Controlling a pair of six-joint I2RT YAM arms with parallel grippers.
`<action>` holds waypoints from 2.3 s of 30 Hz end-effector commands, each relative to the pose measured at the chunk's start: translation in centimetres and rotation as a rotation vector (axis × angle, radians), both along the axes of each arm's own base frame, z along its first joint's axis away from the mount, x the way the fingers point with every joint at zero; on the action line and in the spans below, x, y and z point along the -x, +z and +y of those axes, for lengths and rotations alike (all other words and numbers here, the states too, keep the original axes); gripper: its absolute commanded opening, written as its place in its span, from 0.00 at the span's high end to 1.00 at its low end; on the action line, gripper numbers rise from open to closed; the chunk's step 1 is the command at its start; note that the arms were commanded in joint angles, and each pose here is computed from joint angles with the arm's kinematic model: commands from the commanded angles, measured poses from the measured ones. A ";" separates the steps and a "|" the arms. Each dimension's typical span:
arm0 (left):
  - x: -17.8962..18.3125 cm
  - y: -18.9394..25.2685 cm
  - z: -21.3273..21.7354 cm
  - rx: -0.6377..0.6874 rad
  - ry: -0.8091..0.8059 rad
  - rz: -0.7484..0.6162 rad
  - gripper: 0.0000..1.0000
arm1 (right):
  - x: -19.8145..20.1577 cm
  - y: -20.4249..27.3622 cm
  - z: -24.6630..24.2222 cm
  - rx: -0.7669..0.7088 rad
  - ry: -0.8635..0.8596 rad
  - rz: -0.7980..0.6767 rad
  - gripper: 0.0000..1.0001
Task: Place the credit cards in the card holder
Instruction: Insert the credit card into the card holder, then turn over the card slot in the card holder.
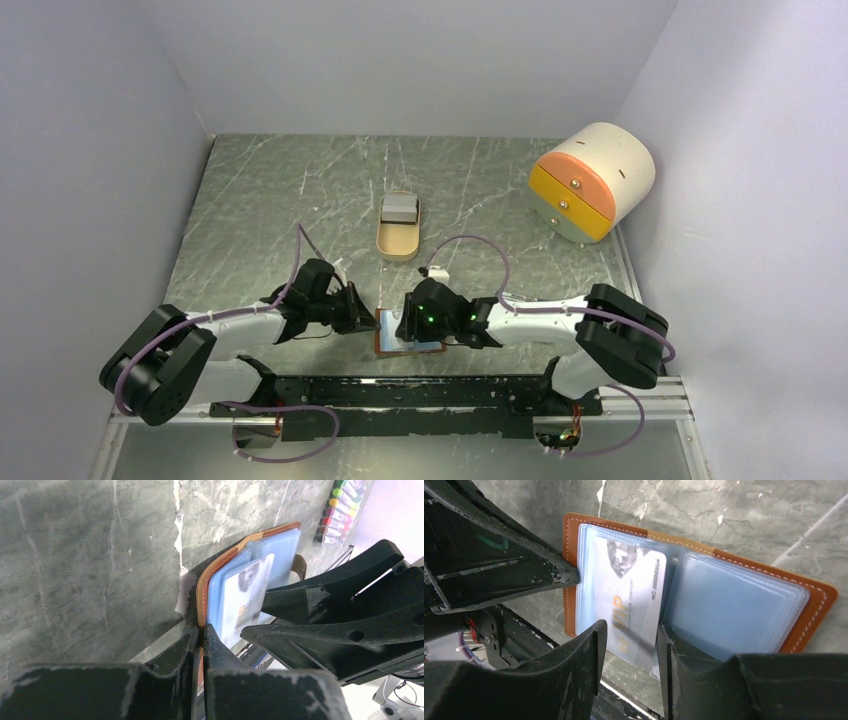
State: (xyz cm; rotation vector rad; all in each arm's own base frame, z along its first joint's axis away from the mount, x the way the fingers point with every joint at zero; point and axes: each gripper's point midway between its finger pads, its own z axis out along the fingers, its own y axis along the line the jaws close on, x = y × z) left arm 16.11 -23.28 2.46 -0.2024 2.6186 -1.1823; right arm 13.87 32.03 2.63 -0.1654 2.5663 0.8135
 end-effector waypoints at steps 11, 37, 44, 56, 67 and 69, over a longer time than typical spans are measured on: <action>-0.2 0.3 0.0 0.015 -0.004 -0.021 0.91 | 0.4 -0.1 -0.9 0.064 0.023 -0.004 0.55; -0.2 4.6 -0.8 0.098 -0.031 -0.086 0.91 | 0.3 2.6 -1.0 -0.070 -0.026 -0.038 0.50; -0.1 4.8 -1.3 0.124 -0.048 -0.069 0.91 | 0.1 3.5 0.2 -0.144 -0.021 -0.049 0.50; -0.2 5.8 -2.4 0.213 -0.080 -0.093 0.73 | -0.2 1.0 -0.6 -0.125 -0.046 -0.038 0.63; -0.4 4.7 -2.8 0.201 -0.084 -0.070 0.79 | 0.1 0.2 -0.7 -0.154 -0.031 -0.023 0.64; -0.4 4.8 -2.8 0.204 -0.083 -0.075 0.87 | 0.0 0.0 -0.7 -0.156 -0.030 -0.022 0.64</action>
